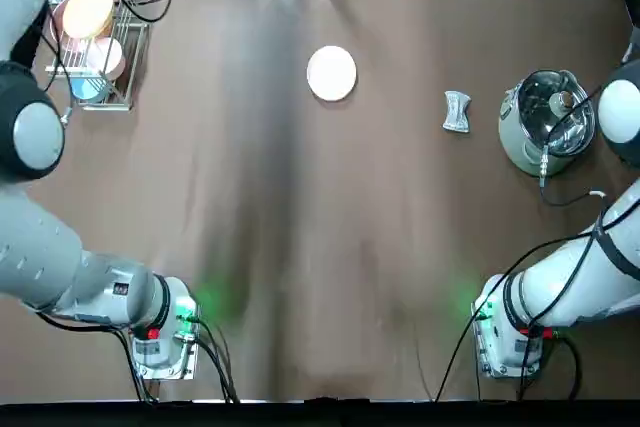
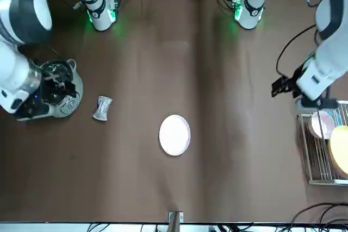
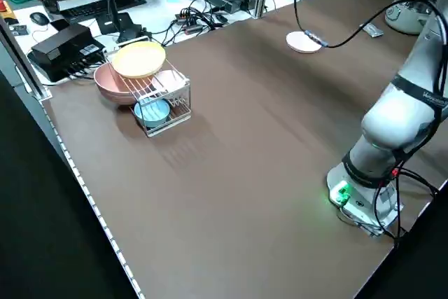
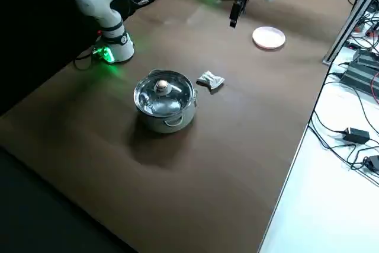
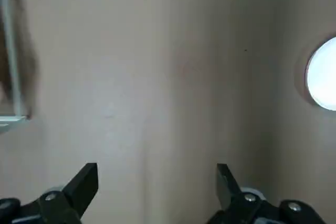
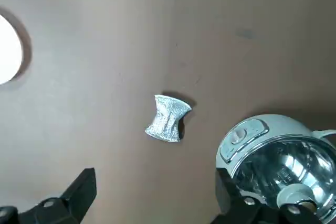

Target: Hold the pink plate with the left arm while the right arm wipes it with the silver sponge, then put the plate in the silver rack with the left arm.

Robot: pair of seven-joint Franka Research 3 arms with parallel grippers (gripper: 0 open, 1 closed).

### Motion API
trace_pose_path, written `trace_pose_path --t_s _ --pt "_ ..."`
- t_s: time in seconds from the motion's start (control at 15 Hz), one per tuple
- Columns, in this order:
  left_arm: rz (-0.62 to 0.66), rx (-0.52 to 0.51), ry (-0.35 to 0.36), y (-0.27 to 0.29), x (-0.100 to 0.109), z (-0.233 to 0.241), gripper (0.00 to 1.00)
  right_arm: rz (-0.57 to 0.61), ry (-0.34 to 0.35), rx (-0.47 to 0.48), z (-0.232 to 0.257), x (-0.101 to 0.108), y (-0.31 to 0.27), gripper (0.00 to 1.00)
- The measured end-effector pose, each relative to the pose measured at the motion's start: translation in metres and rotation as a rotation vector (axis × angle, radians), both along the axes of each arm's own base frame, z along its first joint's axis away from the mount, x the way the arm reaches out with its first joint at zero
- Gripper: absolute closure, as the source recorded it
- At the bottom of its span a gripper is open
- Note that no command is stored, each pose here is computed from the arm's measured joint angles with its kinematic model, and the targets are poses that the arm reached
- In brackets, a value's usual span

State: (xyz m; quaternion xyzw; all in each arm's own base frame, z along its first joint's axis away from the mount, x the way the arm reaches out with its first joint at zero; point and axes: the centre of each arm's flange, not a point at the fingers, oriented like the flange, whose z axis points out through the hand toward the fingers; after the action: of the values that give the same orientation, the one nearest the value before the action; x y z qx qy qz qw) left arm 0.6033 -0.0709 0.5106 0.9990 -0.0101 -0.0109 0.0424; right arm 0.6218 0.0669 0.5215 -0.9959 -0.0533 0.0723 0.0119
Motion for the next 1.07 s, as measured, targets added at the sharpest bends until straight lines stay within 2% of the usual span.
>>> trace_pose_path --t_s 0.27,0.73,0.8,0.87,1.0,1.07 --pt "-0.018 -0.061 0.015 -0.034 0.018 -0.048 0.01 -0.038 0.093 -0.017 -0.08 0.0 -0.009 0.0" --pt "-0.035 -0.107 0.024 -0.104 0.037 -0.142 0.01 -0.113 0.204 0.019 -0.214 -0.021 -0.012 0.01" --pt "-0.039 -0.111 0.02 -0.109 0.038 -0.149 0.01 -0.125 0.219 0.024 -0.229 -0.021 -0.012 0.05" --pt "-0.042 -0.117 0.011 -0.114 0.04 -0.155 0.01 -0.137 0.226 0.022 -0.24 -0.02 -0.012 0.05" --pt "-0.031 -0.13 -0.015 -0.132 0.042 -0.172 0.01 -0.168 0.238 0.01 -0.263 -0.019 -0.016 0.16" --pt "-0.019 -0.136 -0.027 -0.143 0.043 -0.183 0.01 -0.177 0.244 0.006 -0.274 -0.018 -0.017 0.16"
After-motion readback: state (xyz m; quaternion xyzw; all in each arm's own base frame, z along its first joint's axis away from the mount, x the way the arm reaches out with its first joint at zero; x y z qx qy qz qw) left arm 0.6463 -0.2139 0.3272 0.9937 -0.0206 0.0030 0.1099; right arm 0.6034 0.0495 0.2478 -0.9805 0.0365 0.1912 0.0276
